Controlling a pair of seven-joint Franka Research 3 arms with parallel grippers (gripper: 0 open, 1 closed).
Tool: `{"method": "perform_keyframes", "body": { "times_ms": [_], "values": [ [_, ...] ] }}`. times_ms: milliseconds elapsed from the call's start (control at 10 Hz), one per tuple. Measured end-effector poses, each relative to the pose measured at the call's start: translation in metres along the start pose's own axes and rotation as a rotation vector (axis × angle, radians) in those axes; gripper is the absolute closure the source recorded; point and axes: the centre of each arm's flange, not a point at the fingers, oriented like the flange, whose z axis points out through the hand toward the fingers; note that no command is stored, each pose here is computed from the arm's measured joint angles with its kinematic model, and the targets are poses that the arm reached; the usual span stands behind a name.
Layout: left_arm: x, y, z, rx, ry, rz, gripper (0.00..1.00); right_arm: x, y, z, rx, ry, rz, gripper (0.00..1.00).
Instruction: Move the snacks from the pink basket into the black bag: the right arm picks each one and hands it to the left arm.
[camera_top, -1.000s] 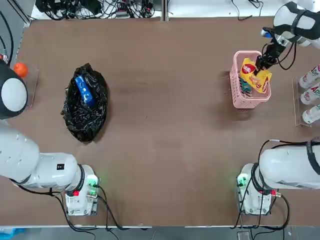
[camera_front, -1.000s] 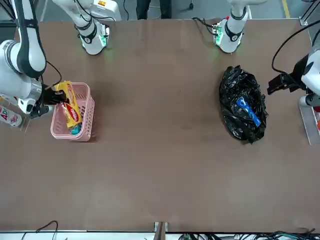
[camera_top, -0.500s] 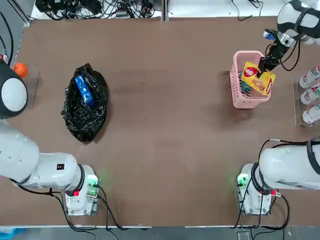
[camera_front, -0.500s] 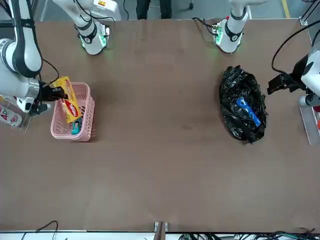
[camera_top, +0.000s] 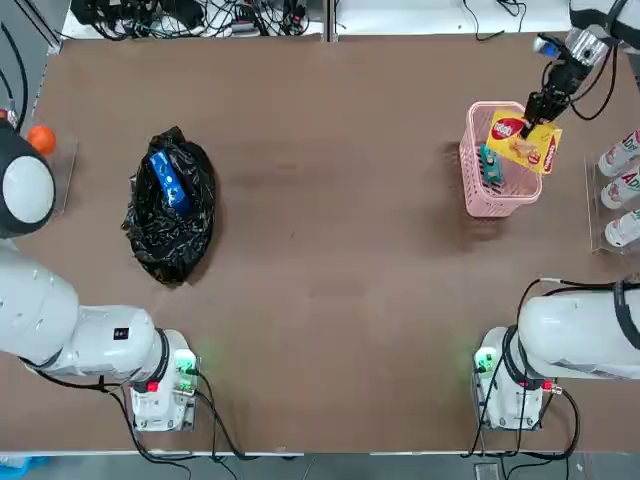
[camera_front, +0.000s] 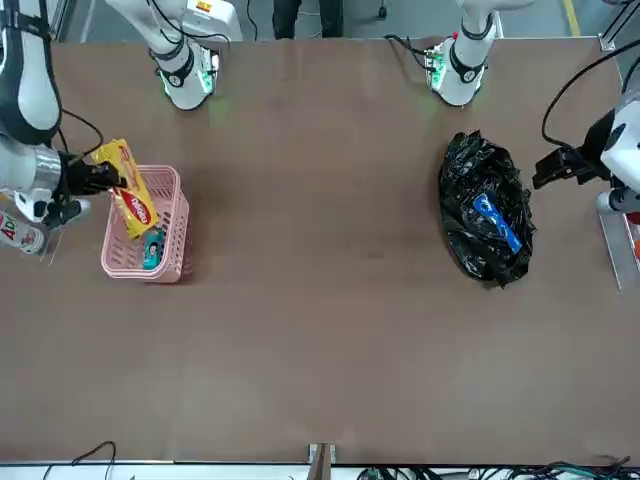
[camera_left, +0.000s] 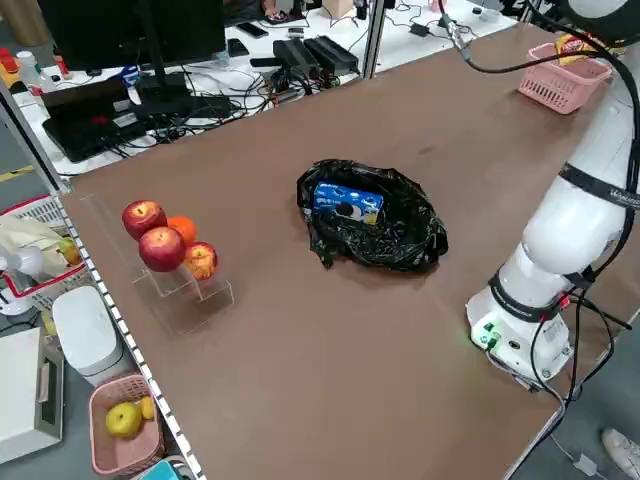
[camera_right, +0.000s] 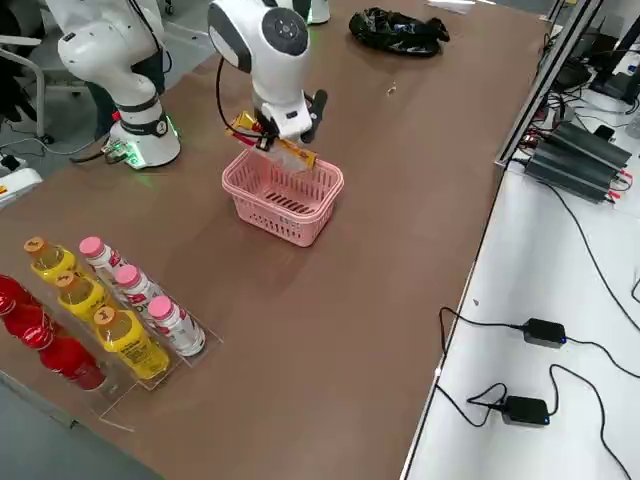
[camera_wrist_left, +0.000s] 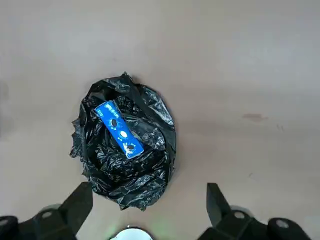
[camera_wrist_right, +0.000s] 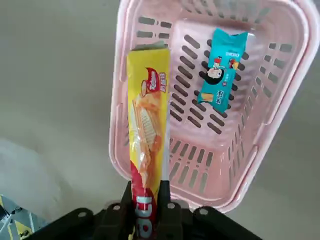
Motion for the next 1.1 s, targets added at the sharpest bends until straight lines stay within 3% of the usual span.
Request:
{"method": "perform_keyframes", "body": {
  "times_ms": [400,600,1100],
  "values": [
    [0.019,0.006,0.019,-0.117,-0.016,-0.025,0.0,0.02,-0.055,0.0,0.114,0.012,-0.061,0.78],
    [0.031,0.016,0.02,-0.227,0.017,-0.087,0.0,0.032,-0.088,0.002,0.187,0.024,-0.077,0.78],
    [0.051,0.019,0.041,-0.343,-0.009,-0.183,0.0,0.077,-0.198,0.01,0.405,0.048,-0.135,0.78]
  ]
}}
